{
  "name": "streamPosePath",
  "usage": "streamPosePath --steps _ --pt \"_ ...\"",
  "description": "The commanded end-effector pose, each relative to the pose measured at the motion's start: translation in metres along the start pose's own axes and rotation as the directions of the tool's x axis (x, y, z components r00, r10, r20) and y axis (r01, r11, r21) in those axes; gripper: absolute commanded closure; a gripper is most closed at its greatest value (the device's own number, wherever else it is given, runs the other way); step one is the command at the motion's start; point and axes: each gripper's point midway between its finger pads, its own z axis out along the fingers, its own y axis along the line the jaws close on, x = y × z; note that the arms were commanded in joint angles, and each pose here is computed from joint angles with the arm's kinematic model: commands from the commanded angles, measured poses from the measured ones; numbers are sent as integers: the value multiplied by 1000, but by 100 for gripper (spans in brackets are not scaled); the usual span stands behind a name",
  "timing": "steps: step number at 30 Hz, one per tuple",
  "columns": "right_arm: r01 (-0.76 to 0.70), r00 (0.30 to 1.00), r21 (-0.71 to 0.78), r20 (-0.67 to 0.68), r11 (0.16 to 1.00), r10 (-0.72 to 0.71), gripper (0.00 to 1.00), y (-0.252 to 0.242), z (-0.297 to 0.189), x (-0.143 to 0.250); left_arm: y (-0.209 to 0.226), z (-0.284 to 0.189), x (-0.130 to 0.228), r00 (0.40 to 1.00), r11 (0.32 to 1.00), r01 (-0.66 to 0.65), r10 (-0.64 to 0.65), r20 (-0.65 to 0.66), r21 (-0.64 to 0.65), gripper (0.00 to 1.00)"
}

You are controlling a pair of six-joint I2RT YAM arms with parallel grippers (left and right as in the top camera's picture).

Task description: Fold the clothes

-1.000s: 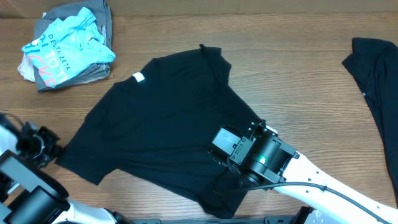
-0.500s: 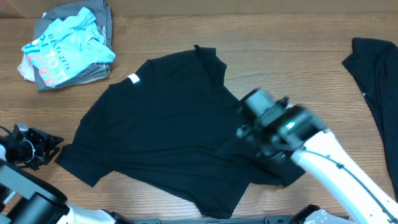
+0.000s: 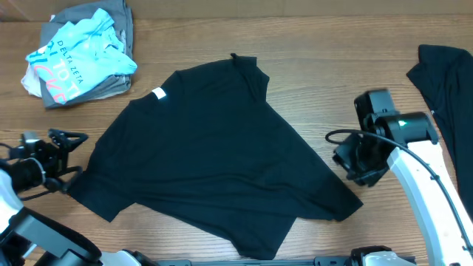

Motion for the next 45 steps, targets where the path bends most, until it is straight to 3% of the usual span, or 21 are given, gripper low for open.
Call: streamPosePath --steps 1,3,4,10,14,24,39,45 --pt "-57 995 30 -77 998 59 65 -14 30 14 -36 9 19 982 978 -172 180 -55 117 0" --pt "-99 991 56 -90 994 104 79 -22 44 18 -41 19 29 970 971 -215 225 -96 103 0" --pt "-103 989 62 -98 993 109 80 -25 50 20 -43 25 35 962 968 -235 245 -122 91 0" --pt "-110 985 69 -129 992 118 74 -33 74 29 -49 58 68 899 930 -367 356 -255 5 0" --pt "-119 987 22 -101 993 121 64 -26 89 23 -59 77 93 838 891 -454 431 -335 10 0" --pt "-125 980 108 -141 986 139 69 -27 126 18 -64 99 127 738 816 -577 518 -433 -8 0" --pt "-119 992 47 -44 992 121 67 -9 138 -9 -65 104 122 720 787 -617 553 -419 -21 0" --pt "-125 992 14 30 992 124 61 -2 140 -27 -66 106 120 718 781 -624 564 -408 -18 0"
